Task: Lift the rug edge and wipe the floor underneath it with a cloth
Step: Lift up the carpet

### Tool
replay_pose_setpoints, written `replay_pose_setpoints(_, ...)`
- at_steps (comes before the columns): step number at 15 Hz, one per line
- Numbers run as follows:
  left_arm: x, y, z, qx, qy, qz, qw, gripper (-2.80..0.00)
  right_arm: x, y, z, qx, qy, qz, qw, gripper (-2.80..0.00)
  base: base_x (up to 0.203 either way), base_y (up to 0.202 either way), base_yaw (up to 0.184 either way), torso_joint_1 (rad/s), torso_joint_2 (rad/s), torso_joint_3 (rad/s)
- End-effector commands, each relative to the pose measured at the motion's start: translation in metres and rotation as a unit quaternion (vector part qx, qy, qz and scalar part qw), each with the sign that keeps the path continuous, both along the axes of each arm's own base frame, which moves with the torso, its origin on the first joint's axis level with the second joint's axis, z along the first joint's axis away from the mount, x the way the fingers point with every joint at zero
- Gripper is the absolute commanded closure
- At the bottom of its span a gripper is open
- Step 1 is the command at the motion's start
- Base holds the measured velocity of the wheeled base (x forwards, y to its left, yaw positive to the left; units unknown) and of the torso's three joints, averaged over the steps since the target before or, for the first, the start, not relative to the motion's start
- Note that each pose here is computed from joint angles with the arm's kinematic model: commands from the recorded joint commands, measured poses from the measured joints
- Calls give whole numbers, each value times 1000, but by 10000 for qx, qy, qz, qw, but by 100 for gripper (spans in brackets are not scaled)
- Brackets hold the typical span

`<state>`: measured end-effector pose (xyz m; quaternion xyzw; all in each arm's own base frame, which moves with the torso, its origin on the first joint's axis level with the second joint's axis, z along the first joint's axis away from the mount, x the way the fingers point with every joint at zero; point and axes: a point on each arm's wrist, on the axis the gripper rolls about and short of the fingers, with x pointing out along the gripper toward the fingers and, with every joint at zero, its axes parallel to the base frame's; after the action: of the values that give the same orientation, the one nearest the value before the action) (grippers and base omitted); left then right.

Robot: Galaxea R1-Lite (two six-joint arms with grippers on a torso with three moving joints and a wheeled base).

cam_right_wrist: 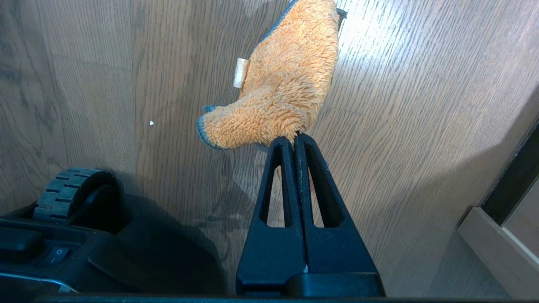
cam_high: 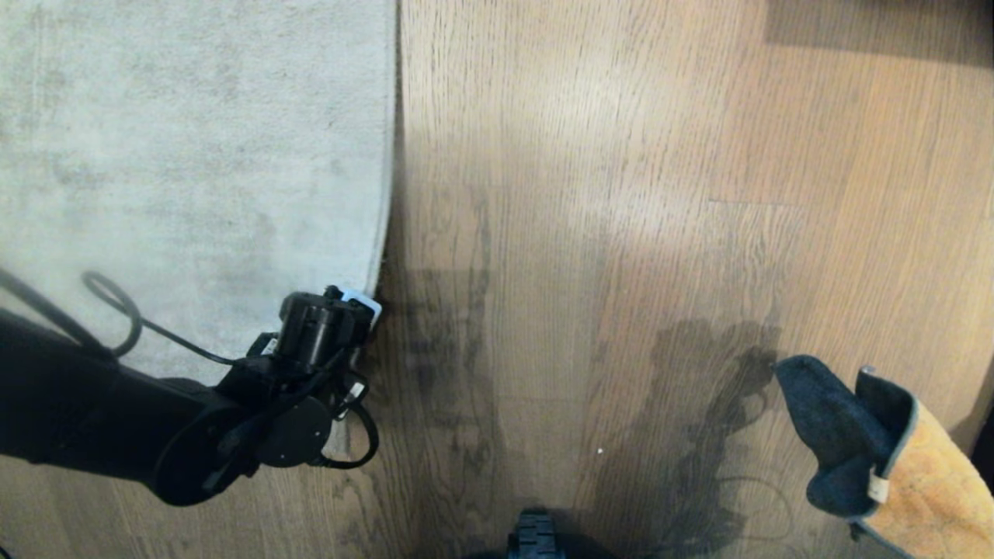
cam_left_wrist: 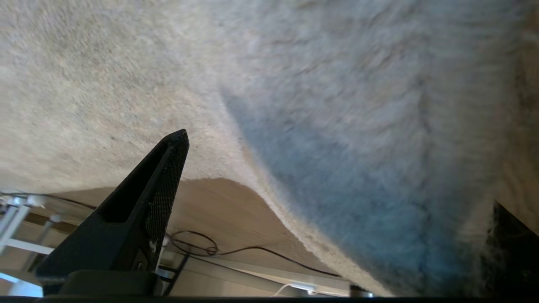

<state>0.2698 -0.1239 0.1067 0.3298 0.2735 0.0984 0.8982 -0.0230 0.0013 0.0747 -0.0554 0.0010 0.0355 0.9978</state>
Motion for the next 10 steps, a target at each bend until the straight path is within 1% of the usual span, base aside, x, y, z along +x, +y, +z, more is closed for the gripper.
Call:
replay_pose_setpoints(1,2,2,1,88,-17,15,10000,-280,0,0,0,-5,8,6,10000,0,0,0,0,0,0,0)
replay_pose_setpoints(6,2,3,5,122,-140,-2,9998,-280,0,0,0,-5,8,6,10000,0,0,0,0,0,0,0)
replay_pose_setpoints(7,2,4,7,115,-163,-4,9998,0,0,0,0,-5,8,6,10000,0,0,0,0,0,0,0)
replay_pose_setpoints(10,2,3,12,185,-205,-58,9996,0,0,0,0,-5,8,6,10000,0,0,0,0,0,0,0)
